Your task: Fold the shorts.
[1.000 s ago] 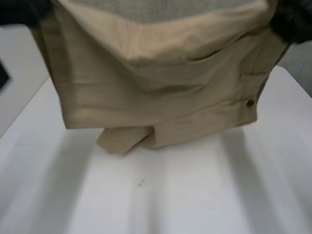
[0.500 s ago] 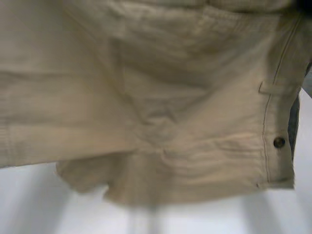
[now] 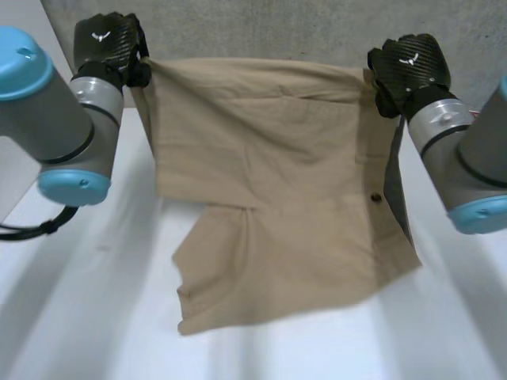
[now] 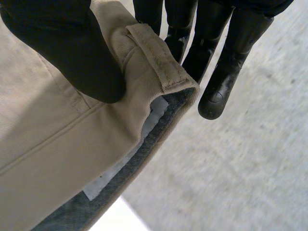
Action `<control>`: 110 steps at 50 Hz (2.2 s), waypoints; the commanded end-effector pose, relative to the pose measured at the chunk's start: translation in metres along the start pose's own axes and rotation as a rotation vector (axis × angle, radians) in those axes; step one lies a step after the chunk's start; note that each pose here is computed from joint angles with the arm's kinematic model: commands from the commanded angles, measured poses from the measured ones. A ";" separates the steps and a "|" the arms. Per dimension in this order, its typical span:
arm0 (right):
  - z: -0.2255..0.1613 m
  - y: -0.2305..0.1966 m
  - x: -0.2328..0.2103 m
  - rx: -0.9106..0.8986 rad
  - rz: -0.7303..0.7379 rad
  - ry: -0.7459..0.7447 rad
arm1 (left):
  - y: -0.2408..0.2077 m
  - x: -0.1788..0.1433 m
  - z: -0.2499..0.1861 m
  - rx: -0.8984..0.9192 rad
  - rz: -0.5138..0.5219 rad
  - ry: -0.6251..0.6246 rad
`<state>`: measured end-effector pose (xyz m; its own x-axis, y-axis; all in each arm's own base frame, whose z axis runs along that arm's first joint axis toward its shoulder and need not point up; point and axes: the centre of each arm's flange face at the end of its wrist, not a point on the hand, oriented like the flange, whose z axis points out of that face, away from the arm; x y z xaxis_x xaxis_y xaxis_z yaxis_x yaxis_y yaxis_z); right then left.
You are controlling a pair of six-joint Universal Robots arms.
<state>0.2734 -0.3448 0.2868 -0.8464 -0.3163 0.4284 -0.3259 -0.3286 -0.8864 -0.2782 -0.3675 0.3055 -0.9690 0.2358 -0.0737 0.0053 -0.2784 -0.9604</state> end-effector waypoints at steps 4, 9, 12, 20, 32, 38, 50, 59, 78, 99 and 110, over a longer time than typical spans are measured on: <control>0.025 0.045 -0.039 0.032 -0.034 -0.058 | 0.049 0.025 0.032 0.133 0.009 0.066; 0.024 0.051 -0.043 0.008 -0.089 -0.045 | 0.061 0.029 0.032 0.139 0.029 0.084; 0.022 0.049 -0.038 -0.003 -0.088 -0.018 | 0.063 0.027 0.030 0.128 0.036 0.074; -0.007 0.031 -0.023 -0.041 -0.087 -0.001 | 0.051 0.022 0.007 0.081 0.042 0.070; -0.068 0.059 -0.033 -0.311 -0.039 -0.246 | 0.032 0.016 -0.091 -0.155 0.062 0.129; -0.076 0.057 -0.033 -0.319 -0.017 -0.285 | 0.050 0.022 -0.138 -0.296 0.070 0.182; -0.060 0.095 -0.059 -0.409 0.194 -0.478 | 0.076 0.039 -0.208 -0.565 0.096 0.306; -0.033 0.120 -0.064 -0.456 0.234 -0.473 | 0.077 0.037 -0.209 -0.583 0.093 0.300; 0.049 0.086 -0.019 -0.172 0.141 -0.088 | 0.071 0.038 -0.210 -0.564 0.090 0.305; -0.055 0.089 -0.011 -0.351 -0.015 -0.265 | 0.071 0.055 -0.248 -0.662 0.125 0.400; -0.079 0.115 -0.018 -0.412 -0.033 -0.356 | 0.084 0.053 -0.253 -0.707 0.164 0.332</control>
<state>0.2196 -0.3119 0.1774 -0.6876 -0.5847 0.4304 -0.5314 0.0012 -0.8472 -0.2683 -0.1399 0.1626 -0.8050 0.5650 -0.1810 0.3893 0.2727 -0.8798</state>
